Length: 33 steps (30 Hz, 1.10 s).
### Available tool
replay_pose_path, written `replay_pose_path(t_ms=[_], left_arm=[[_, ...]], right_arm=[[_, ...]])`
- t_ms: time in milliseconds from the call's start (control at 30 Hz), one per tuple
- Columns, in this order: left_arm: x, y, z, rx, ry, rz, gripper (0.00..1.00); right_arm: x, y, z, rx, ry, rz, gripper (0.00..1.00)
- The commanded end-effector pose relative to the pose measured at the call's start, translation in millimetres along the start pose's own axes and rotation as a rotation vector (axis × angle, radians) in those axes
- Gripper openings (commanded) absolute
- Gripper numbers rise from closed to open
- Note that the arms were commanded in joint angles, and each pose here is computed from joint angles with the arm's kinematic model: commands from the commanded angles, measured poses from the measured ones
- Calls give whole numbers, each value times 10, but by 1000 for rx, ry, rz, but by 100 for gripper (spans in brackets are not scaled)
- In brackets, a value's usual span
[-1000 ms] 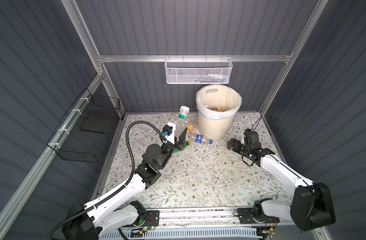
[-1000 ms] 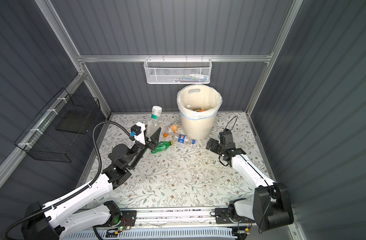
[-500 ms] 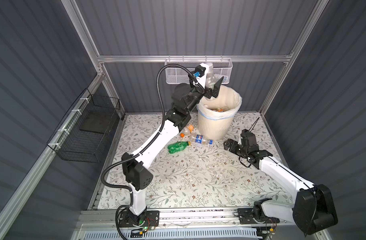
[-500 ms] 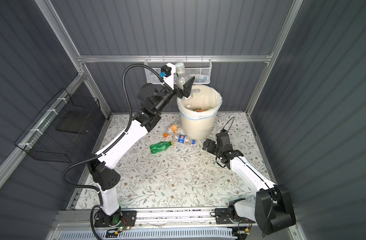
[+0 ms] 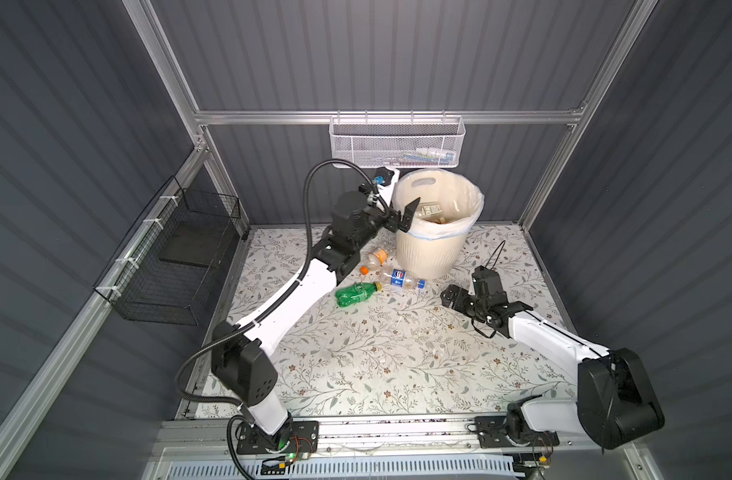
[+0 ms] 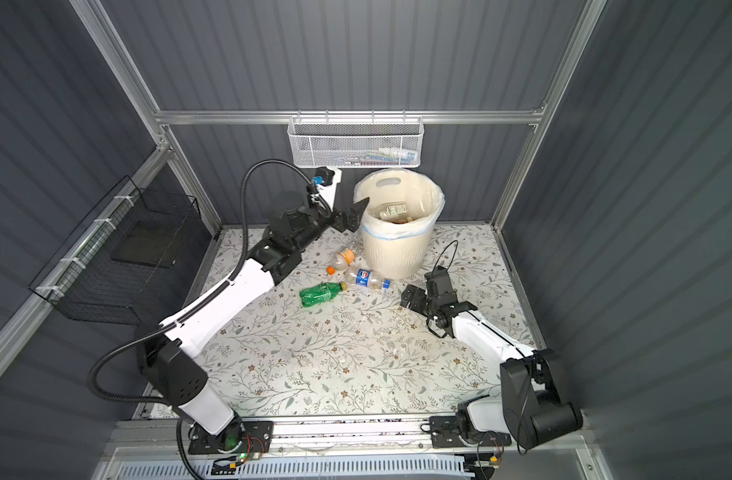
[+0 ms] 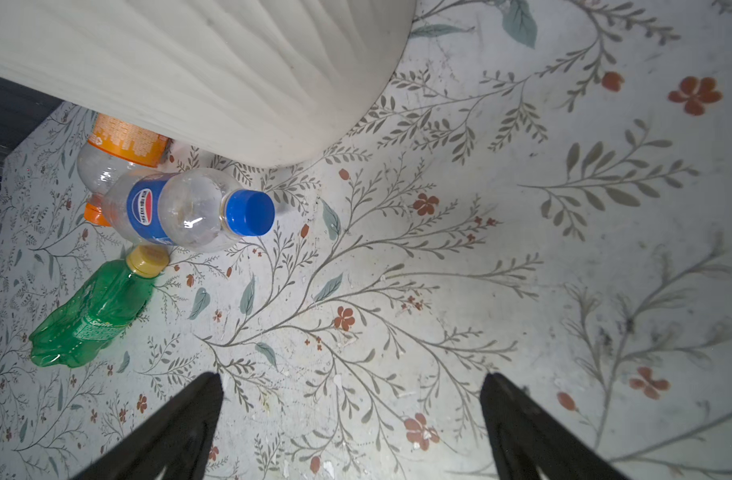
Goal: Throw the plastic bottles in the bin
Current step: 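Lift the green-label clear bottle with the left gripper and release it into the bin, then lower the left gripper onto the green Sprite bottle and close on it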
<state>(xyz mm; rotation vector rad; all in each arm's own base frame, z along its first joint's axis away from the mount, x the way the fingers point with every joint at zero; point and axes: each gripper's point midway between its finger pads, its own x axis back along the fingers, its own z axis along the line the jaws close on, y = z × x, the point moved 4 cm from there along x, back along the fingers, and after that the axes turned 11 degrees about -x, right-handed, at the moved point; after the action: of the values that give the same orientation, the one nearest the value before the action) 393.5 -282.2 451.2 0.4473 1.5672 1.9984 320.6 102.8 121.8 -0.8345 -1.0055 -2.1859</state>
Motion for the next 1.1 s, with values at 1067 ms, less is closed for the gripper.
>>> replay_pose_path(t_ms=[1067], left_arm=[[586, -3200, 150, -98, -381, 1032, 100]], right_arm=[[-193, 81, -35, -1, 83, -5, 99]])
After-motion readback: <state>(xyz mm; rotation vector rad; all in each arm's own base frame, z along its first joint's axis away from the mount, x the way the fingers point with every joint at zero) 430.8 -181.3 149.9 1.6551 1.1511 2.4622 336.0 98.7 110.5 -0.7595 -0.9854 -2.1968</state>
